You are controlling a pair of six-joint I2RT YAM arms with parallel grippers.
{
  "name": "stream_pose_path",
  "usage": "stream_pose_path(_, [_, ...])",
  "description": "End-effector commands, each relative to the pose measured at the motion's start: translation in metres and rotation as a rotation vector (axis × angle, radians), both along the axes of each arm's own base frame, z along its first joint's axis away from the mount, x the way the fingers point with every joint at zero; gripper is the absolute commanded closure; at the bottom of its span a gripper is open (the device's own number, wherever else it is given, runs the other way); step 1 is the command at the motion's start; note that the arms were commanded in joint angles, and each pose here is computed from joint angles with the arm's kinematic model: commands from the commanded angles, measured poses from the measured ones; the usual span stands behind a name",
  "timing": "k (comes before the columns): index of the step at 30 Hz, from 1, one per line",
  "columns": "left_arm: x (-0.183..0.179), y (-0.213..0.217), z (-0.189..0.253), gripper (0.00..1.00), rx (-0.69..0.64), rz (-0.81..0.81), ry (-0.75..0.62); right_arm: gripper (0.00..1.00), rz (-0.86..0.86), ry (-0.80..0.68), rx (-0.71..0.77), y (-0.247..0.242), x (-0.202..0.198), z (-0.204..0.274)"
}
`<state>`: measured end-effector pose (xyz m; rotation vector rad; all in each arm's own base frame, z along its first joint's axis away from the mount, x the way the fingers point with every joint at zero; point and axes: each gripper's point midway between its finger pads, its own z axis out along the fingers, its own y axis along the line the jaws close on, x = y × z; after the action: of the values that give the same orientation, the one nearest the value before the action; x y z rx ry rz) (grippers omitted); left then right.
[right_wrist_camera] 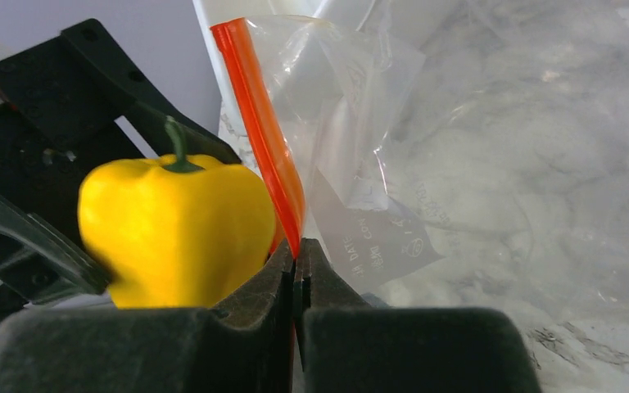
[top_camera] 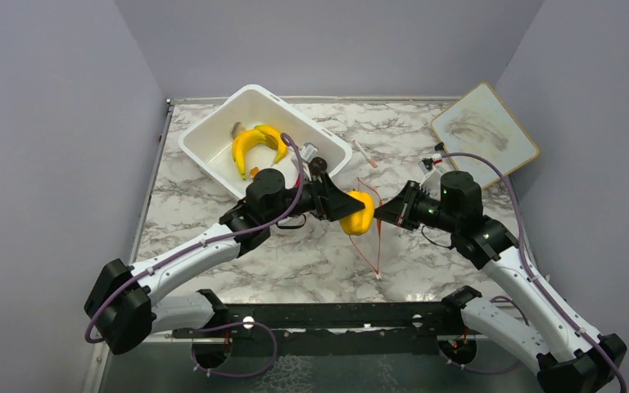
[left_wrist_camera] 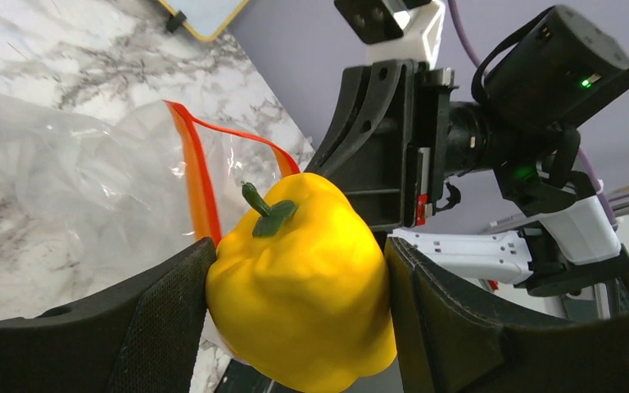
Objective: Place the food in the zip-top bag and seal the zipper
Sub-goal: Place the fake vegetable in the zipper food storage bag.
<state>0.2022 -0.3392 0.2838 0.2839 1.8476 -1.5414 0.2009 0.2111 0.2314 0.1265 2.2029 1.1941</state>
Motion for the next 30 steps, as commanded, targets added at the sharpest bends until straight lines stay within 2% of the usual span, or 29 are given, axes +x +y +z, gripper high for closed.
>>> stream_pose_path(1, [0.001,-0.016,0.012,0.70,-0.049,0.019,-0.032,0.99,0.033,-0.046,0.067,0.006,-0.005,0.023])
stream_pose_path(9, [0.014,-0.010,-0.026,0.75,0.031,0.117,-0.007,0.99,0.076,-0.098,0.104,0.007,-0.015,0.040])
stream_pose_path(14, [0.018,-0.004,-0.040,0.75,0.099,0.179,-0.008,0.99,0.151,-0.136,0.108,0.011,-0.025,0.040])
stream_pose_path(21, [0.026,0.002,-0.067,0.76,0.234,0.222,-0.013,0.99,0.161,-0.202,0.100,0.009,-0.024,0.045])
stream_pose_path(30, [0.025,0.000,-0.075,0.76,0.299,0.240,0.004,0.99,0.197,-0.244,0.093,0.016,-0.016,0.043])
